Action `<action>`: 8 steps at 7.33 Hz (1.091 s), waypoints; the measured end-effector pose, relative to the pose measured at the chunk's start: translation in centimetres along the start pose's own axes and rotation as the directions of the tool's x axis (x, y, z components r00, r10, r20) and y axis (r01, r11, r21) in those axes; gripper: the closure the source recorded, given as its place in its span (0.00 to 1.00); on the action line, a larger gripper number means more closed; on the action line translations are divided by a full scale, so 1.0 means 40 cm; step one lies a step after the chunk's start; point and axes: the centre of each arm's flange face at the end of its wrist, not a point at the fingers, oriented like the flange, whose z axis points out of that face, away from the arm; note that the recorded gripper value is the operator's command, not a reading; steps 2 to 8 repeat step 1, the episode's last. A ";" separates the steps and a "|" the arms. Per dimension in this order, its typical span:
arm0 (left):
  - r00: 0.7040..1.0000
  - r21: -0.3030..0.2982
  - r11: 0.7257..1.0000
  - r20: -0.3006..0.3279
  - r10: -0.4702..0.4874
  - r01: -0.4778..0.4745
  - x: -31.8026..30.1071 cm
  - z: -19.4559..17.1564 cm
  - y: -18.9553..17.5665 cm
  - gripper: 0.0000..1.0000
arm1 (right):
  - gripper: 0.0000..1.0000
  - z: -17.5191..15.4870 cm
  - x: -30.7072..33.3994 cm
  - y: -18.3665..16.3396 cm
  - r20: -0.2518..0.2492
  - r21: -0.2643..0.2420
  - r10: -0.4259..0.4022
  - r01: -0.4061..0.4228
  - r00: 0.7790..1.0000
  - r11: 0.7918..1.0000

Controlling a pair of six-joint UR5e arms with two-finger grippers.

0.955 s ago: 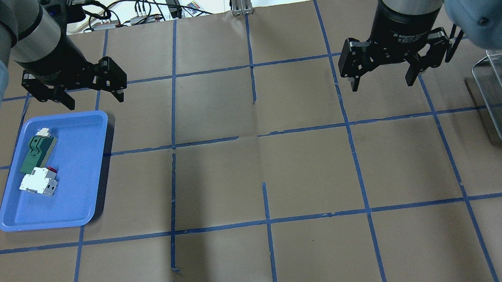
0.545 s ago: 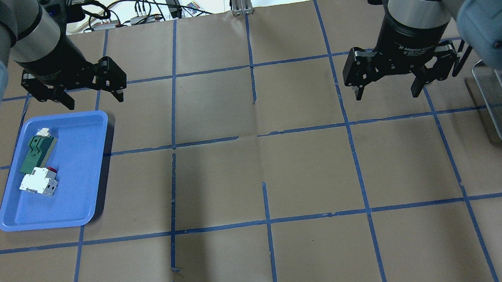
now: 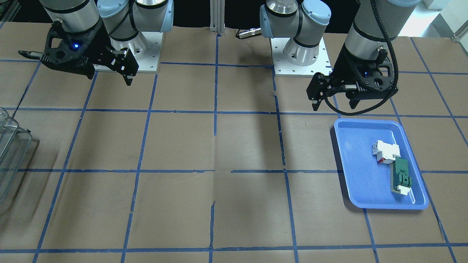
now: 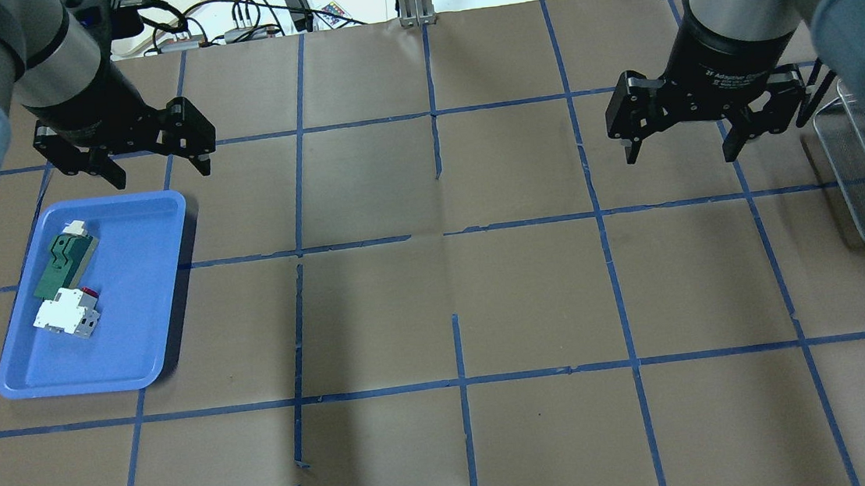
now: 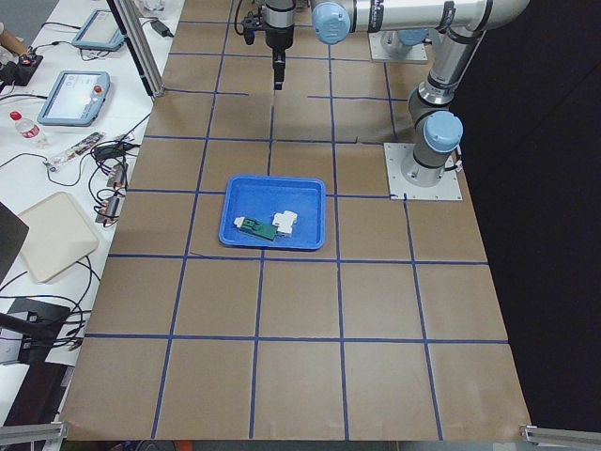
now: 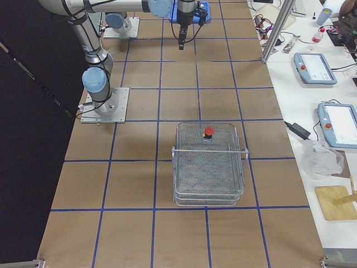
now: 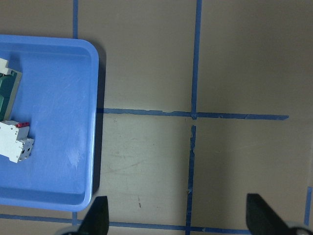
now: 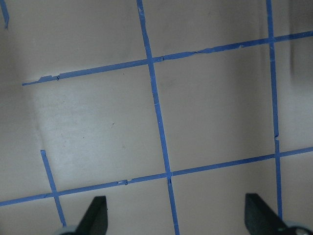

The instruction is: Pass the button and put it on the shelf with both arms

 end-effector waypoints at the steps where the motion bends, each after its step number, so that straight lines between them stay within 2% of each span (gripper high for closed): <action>1: 1.000 -0.002 1.000 0.001 0.000 0.000 0.000 0.003 0.000 0.00 | 0.00 0.000 0.000 0.000 0.001 0.000 0.000 0.000 1.000 1.000; 8: 1.000 -0.002 1.000 0.001 0.000 0.000 0.000 0.003 0.000 0.00 | 0.00 0.000 0.000 0.000 0.001 0.000 0.000 0.000 1.000 1.000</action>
